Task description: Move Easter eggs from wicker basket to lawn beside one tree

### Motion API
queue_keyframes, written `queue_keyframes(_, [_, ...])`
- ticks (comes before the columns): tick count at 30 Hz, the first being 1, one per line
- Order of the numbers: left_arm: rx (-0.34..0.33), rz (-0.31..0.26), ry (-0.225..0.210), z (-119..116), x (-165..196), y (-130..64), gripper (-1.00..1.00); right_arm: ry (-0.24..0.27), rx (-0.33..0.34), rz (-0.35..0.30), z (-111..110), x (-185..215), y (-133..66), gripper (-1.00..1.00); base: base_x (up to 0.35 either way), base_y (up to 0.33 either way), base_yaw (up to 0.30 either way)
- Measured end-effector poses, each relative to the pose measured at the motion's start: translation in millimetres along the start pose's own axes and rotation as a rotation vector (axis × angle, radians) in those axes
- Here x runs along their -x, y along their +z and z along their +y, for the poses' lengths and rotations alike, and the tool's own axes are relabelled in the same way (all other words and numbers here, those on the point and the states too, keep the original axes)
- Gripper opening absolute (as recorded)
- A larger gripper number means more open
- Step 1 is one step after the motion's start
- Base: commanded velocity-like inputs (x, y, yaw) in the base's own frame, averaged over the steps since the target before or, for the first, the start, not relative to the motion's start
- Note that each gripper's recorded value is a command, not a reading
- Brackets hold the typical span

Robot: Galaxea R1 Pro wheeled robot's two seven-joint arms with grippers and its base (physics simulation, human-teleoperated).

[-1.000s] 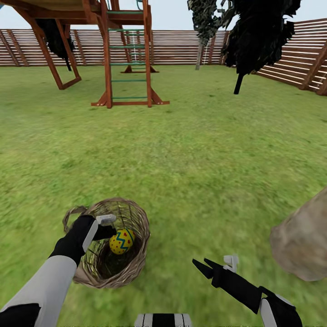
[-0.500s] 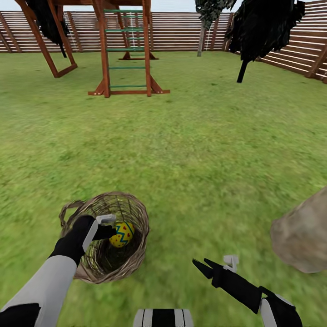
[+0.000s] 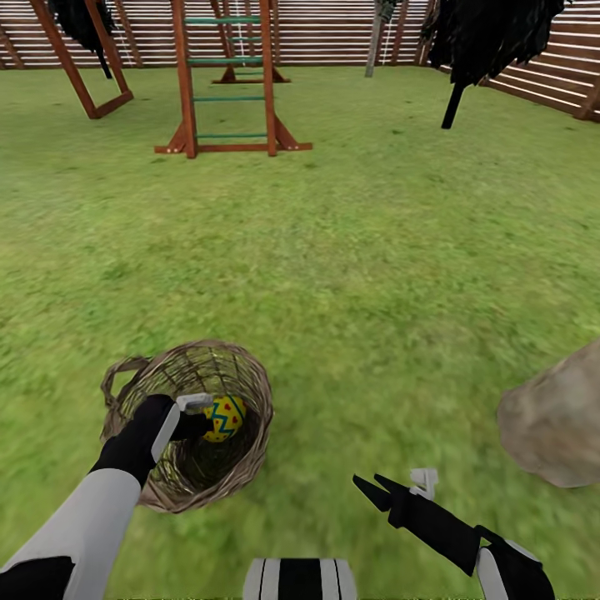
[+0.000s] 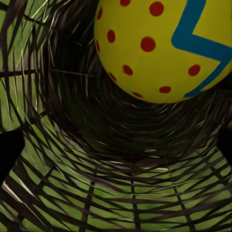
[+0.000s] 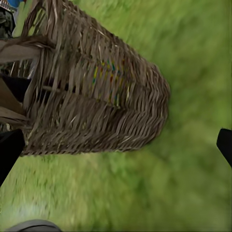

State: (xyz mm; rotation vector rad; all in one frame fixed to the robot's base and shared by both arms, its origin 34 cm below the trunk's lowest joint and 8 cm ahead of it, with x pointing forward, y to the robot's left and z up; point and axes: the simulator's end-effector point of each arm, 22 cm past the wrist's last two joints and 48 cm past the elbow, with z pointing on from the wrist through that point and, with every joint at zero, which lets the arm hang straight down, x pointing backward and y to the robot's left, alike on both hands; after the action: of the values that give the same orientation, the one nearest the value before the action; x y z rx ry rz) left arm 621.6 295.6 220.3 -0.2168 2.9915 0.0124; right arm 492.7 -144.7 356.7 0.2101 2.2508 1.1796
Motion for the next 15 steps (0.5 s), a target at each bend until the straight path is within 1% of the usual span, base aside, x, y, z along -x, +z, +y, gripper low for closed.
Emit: queue_keyframes(15, [0.009, 0.060, 0.002, 3, -22, 31.1, 1.00, 0.043, -0.024, 0.036, -20, -19, 6.1, 1.00, 0.000, 0.000, 0.000])
